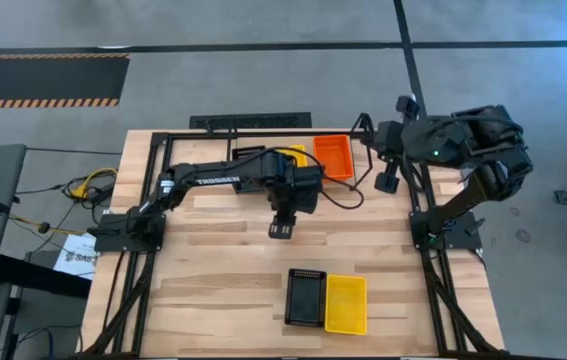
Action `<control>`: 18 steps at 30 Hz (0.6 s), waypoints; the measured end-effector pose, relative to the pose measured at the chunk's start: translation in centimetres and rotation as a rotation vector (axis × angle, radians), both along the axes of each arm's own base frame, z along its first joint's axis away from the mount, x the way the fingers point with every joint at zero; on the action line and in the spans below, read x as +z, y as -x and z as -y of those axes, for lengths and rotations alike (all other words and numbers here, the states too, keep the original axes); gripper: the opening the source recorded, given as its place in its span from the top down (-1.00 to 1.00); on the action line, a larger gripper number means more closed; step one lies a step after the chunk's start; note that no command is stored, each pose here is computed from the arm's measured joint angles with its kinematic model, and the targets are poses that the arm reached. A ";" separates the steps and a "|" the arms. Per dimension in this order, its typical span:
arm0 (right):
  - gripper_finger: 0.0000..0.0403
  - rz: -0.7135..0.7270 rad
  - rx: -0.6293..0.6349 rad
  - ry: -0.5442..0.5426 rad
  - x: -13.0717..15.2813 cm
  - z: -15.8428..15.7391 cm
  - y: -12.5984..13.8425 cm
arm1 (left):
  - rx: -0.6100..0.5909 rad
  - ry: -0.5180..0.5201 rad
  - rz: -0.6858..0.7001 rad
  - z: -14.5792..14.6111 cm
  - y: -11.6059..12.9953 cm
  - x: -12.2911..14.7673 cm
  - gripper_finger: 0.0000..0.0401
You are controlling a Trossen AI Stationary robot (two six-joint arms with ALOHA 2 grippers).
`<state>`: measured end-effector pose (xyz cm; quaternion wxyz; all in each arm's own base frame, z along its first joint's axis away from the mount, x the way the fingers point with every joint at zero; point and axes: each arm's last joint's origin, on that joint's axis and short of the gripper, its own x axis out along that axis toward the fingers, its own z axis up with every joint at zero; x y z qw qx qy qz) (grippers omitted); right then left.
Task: Stack baskets on shelf by color
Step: Stack the black bin on top of the other black bin on the shelf
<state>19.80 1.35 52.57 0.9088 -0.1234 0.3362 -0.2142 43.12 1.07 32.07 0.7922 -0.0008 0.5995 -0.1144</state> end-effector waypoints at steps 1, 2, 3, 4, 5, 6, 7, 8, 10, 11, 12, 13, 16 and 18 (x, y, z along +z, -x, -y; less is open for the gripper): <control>0.98 -0.001 -0.004 -0.001 0.0 0.1 0.0 | -0.002 0.001 0.021 0.3 -0.2 0.0 0.33; 0.98 -0.005 -0.007 0.000 -0.1 0.1 -0.2 | -0.006 0.002 0.037 0.7 -0.4 0.0 0.33; 0.98 -0.008 -0.010 0.000 -0.1 0.2 -0.4 | -0.013 0.002 0.045 1.1 -0.5 -0.1 0.33; 0.98 -0.011 -0.009 -0.001 -0.2 0.2 -0.5 | -0.019 0.000 0.050 1.6 -0.7 -0.2 0.33; 0.98 -0.015 -0.010 -0.002 -0.3 0.2 -0.6 | -0.025 -0.005 0.058 2.2 -0.8 -0.4 0.33; 0.98 -0.016 -0.012 -0.002 -0.3 0.2 -0.6 | -0.030 -0.014 0.062 2.7 -0.9 -0.5 0.33; 0.97 -0.015 -0.014 -0.002 -0.3 0.3 -0.6 | -0.036 -0.028 0.062 3.3 -1.0 -0.7 0.33; 0.97 -0.013 -0.017 -0.003 -0.2 0.3 -0.6 | -0.043 -0.039 0.055 3.9 -1.0 -1.1 0.33; 0.97 0.007 -0.023 -0.010 -0.1 0.4 -0.7 | -0.063 -0.046 0.045 5.1 -1.1 -2.1 0.33; 0.98 0.025 -0.028 -0.017 0.0 0.4 -0.8 | -0.073 -0.044 0.036 5.8 -1.1 -2.7 0.33; 0.98 0.051 -0.033 -0.026 0.1 0.4 -0.8 | -0.083 -0.042 0.018 6.5 -1.0 -3.1 0.33; 0.98 0.086 -0.036 -0.037 0.4 0.3 -0.8 | -0.094 -0.042 0.000 7.3 -0.9 -3.6 0.33; 0.98 0.216 -0.029 -0.070 1.6 0.1 -0.1 | -0.119 -0.037 -0.018 9.4 -0.8 -5.5 0.33; 0.98 0.299 -0.015 -0.087 2.5 -0.1 0.4 | -0.144 -0.035 -0.013 10.8 -0.7 -6.6 0.33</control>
